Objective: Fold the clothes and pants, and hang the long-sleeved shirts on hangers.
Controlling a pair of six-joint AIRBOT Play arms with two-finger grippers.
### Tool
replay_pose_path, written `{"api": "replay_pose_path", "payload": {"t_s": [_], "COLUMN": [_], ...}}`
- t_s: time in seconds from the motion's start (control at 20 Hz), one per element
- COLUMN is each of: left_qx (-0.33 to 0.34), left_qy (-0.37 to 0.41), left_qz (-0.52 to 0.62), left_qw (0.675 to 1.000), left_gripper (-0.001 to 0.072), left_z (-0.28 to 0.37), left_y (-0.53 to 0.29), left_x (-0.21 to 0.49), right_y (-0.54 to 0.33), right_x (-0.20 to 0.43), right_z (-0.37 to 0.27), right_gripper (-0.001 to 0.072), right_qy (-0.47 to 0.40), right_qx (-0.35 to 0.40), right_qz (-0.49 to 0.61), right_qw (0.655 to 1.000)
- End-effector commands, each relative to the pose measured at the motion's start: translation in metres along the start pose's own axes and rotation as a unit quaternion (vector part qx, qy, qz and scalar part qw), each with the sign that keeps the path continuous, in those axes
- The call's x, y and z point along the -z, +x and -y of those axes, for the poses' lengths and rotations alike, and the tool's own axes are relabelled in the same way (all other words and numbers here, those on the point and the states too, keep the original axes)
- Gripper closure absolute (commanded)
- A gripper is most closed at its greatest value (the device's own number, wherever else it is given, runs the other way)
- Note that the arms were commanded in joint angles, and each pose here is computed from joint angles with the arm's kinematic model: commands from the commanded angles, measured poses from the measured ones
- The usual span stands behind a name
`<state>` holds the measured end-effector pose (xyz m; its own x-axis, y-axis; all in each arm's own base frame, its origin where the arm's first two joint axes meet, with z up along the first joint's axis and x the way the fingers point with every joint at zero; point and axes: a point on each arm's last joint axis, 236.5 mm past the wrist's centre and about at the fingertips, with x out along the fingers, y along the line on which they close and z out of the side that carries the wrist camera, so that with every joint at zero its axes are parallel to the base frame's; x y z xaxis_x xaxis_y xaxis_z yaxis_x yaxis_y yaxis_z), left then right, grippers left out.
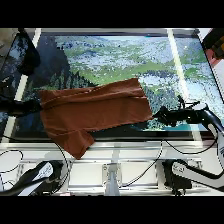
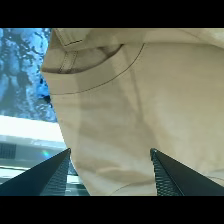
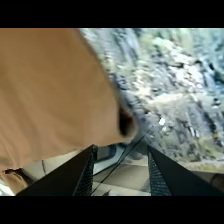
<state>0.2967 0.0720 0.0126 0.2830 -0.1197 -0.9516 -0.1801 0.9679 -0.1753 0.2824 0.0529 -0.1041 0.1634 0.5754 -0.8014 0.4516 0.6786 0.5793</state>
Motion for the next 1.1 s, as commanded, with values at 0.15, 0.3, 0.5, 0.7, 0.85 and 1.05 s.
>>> {"api": "replay_pose_path", "payload": {"t_s": [0.15,0.3,0.5,0.7,0.85,1.05], "left_qx": [0.001,-0.012,-0.020,-0.018,-0.005,0.044], "left_qy": [-0.001,0.002,0.006,-0.017,-0.054,-0.027], "left_qz": [-0.006,-0.012,-0.053,-0.093,-0.148,-0.190], "left_qw": [1.000,1.000,0.998,0.995,0.988,0.980], "left_gripper": [0.0168,0.0168,0.0168,0.0169,0.0169,0.0168], "left_z": [-0.001,-0.008,-0.012,-0.021,-0.026,-0.009], "left_y": [0.004,0.004,0.004,0.022,0.038,0.035], "left_x": [0.001,0.004,0.023,0.054,0.096,0.121], "right_y": [0.022,0.022,0.022,0.022,0.022,0.022], "right_x": [-0.008,-0.017,-0.019,-0.023,-0.021,-0.020], "right_z": [-0.005,-0.008,-0.006,-0.004,-0.004,-0.004], "right_gripper": [0.0334,0.0344,0.0474,0.0608,0.0696,0.0696], "right_qy": [0.001,-0.012,-0.025,-0.025,-0.028,-0.044], "right_qx": [-0.044,-0.050,-0.046,-0.041,-0.041,-0.041], "right_qz": [-0.006,0.012,0.017,0.026,0.022,0.020], "right_qw": [0.999,0.999,0.998,0.999,0.999,0.998]}}
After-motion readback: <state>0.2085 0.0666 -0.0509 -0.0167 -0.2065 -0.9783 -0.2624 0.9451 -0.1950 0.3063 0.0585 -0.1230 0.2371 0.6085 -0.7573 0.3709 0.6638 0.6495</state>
